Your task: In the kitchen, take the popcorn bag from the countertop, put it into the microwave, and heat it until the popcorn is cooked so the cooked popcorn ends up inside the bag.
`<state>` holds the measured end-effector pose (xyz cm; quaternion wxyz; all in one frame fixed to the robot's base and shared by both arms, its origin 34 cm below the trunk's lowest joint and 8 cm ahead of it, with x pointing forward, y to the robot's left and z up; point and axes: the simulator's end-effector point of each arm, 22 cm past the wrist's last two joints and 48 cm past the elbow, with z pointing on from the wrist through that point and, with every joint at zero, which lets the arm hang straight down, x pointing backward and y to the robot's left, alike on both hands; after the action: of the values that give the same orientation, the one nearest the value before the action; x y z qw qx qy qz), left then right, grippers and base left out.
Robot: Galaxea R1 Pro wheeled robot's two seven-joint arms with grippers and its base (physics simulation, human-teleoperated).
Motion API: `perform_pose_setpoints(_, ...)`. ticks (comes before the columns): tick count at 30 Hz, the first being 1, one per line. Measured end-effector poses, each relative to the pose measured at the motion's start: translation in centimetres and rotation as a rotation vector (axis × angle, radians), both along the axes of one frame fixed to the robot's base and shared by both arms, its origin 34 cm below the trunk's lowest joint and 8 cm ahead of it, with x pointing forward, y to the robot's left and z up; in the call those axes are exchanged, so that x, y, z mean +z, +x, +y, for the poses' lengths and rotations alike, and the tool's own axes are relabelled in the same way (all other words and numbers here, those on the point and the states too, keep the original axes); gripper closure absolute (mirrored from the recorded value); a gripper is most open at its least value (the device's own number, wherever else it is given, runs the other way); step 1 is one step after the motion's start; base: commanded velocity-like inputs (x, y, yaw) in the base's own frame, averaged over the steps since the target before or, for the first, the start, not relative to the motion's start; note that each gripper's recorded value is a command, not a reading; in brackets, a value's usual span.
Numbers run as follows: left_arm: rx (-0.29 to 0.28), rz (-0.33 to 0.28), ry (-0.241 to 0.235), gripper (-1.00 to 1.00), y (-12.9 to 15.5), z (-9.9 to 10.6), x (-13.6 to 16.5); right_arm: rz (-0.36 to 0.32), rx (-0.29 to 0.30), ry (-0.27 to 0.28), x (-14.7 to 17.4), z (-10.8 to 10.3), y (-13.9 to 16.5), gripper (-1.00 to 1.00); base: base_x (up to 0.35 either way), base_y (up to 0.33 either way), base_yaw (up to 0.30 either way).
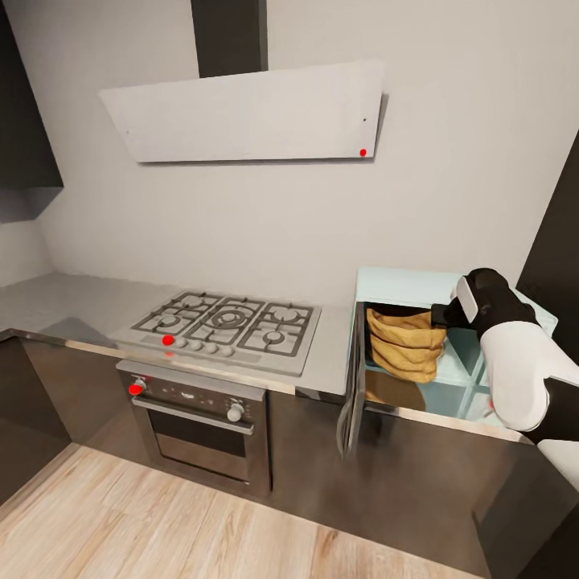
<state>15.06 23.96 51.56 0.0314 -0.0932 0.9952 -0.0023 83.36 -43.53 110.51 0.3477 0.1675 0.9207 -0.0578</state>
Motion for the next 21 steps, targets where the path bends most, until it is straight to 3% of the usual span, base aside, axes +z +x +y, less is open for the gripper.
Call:
perform_pose_setpoints(5, 0.000, 0.000, 0.000, -1.00, 0.0, 0.0, 0.0, 0.003, -0.049, 0.001, -0.1, -3.3, -1.0, 1.00, 0.000, 0.000, 0.000)
perform_pose_setpoints(8, 0.000, 0.000, 0.000, -1.00, 0.0, 0.0, 0.0, 0.003, -0.070, 0.021, -0.3, -4.0, -1.3, 1.00, 0.000, 0.000, 0.000)
perform_pose_setpoints(15, 0.000, 0.000, 0.000, -1.00, 0.0, 0.0, 0.0, 0.005, -0.082, 0.027, -0.4, -4.2, -1.5, 1.00, 0.025, 0.000, 0.000)
perform_pose_setpoints(21, 0.000, -0.001, 0.000, -1.00, 0.0, 0.0, 0.0, 0.021, -0.081, 0.024, -0.9, -4.2, -1.7, 1.00, 0.267, 0.000, 0.000)
